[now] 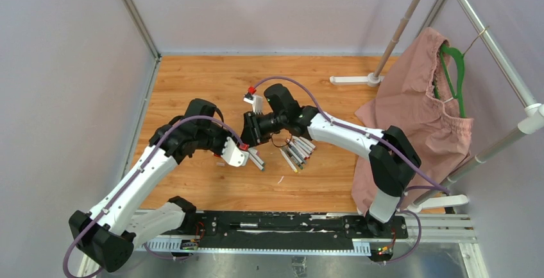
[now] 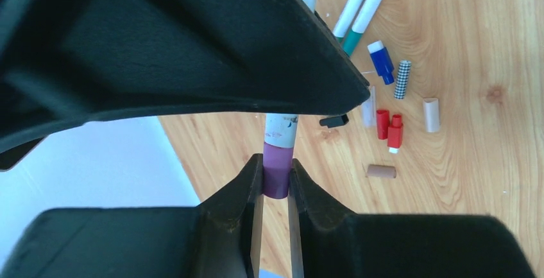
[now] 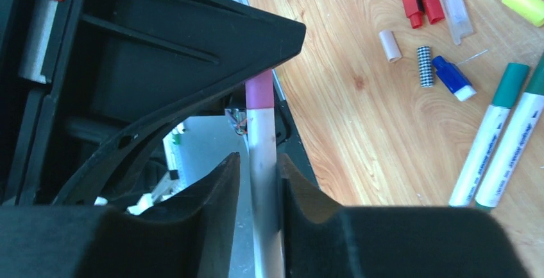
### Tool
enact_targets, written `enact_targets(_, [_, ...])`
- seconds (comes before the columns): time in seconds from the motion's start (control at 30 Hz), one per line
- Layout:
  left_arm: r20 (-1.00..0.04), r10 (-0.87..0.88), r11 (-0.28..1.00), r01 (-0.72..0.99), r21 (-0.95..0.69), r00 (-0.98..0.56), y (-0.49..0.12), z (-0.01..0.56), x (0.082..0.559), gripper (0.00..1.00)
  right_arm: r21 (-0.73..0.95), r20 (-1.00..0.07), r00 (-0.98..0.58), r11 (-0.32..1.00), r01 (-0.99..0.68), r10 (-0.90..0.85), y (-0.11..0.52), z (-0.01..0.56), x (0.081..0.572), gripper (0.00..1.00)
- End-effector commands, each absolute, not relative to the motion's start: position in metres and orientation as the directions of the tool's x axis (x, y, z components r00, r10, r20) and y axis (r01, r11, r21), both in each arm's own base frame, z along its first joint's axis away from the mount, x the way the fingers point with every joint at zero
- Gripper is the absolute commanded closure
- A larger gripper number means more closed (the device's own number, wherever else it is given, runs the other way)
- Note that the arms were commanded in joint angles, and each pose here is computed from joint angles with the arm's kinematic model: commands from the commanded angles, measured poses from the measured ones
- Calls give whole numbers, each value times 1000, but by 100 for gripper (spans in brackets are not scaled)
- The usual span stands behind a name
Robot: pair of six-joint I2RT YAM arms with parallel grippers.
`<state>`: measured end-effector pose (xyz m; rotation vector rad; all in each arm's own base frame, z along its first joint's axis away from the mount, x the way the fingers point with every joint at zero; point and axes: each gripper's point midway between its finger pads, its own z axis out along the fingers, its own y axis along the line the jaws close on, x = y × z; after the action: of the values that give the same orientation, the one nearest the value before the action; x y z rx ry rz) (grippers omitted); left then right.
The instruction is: Open the pen caps
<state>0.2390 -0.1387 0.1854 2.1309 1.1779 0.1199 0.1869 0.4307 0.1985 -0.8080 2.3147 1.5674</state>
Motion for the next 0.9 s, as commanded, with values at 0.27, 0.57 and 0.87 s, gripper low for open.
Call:
enact_targets(0.27, [-138,824,-365,702,612,549,-123,183,250,100,832,-397,-868,282,-478,-300,412,186,183,100])
enact_targets(0.57, [-65,850,-395,715,577,523,-105,169,260,100,827,-368,-866,305,-471,-340,377,170,156,100])
enact_targets(0.87, [-33,916,-321,779,538,399,-75,161,285,100,805,-358,-862,349,-480,-360,353,162,140,100])
